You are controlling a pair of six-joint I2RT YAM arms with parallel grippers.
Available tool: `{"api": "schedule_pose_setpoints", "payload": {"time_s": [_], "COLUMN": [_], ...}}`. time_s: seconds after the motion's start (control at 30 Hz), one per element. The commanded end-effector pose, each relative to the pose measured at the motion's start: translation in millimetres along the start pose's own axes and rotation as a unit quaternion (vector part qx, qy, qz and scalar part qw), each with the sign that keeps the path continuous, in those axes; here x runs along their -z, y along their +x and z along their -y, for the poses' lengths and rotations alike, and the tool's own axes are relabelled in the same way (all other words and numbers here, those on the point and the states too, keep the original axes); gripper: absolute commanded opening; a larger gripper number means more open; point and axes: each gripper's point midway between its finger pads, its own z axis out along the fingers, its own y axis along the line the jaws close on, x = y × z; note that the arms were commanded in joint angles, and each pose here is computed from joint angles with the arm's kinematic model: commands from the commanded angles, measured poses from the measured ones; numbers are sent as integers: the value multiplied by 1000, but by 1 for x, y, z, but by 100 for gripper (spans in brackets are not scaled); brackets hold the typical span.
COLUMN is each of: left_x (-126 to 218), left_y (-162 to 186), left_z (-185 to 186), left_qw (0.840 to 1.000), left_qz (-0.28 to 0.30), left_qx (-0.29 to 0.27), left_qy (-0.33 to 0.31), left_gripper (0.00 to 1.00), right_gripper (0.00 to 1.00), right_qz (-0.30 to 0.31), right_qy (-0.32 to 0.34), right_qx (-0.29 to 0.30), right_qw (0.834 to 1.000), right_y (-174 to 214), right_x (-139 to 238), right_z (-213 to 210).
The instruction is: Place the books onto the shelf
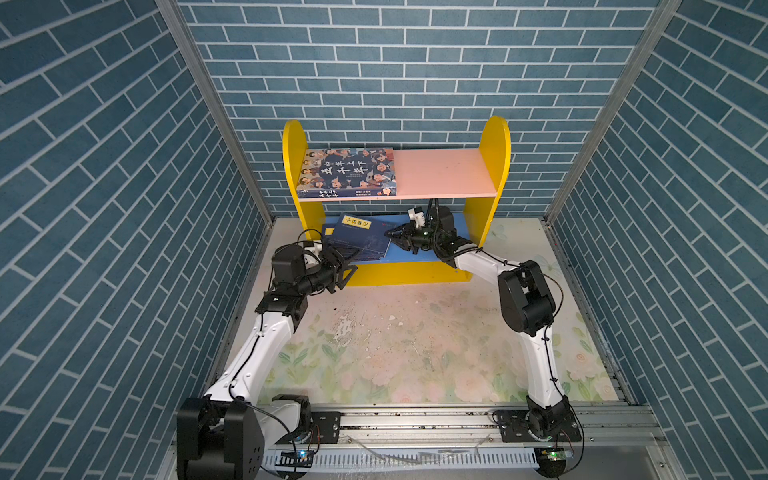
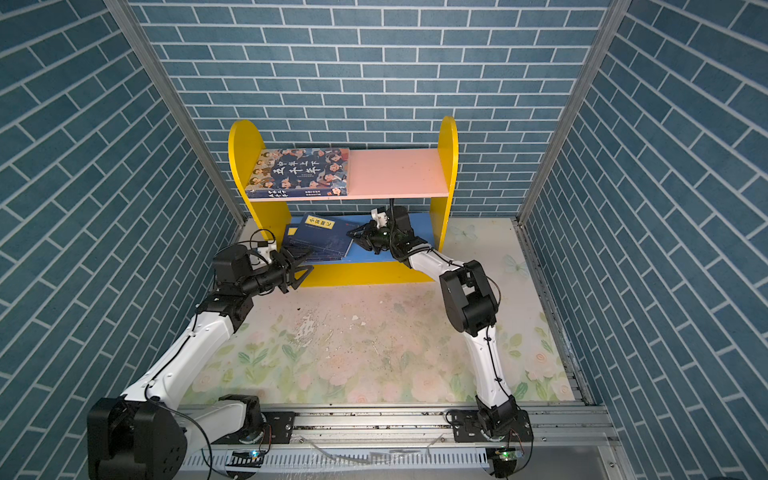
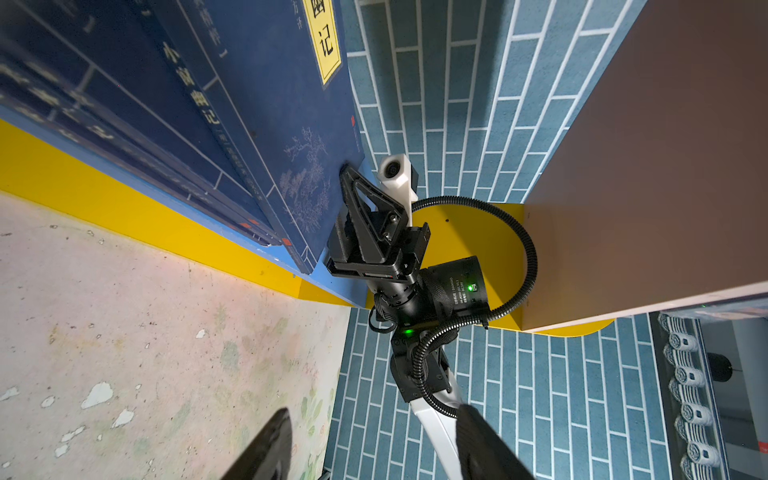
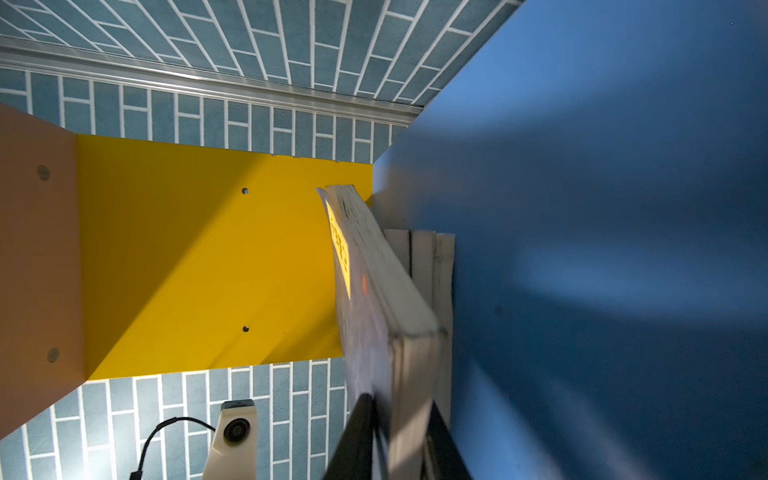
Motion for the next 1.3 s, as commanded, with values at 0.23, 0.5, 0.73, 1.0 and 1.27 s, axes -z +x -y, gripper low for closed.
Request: {"api": "schedule_pose_setpoints", "payload": {"time_s": [0.23,0.5,0.73,1.0,1.27], "left_x": [4,7,7,8,8], "left_y": [-7,-12,-18,-19,-24], "left_z": [20,18,18,17,18], "left_qw": [1000,1000,999,999,999], "left_qz": [5,12,20,22,26], "left_qx": [-19,-17,-16,-14,-11], "left_qy": [22,20,20,20,23], "left_gripper": [65,64,65,65,65], "right_gripper": [0,0,0,0,0], "right_qz": [-39,-66,-83,-107,-125], "right_qy": [21,20,2,-2,6], "right_qx": [35,41,49,51,55], "right_qw": [998,997,995,993,991], "right_y": [8,4,-4,-4,-2], "right_x": [5,19,14,5,1], "right_z": [-4,-4,-16,-12,-10]}}
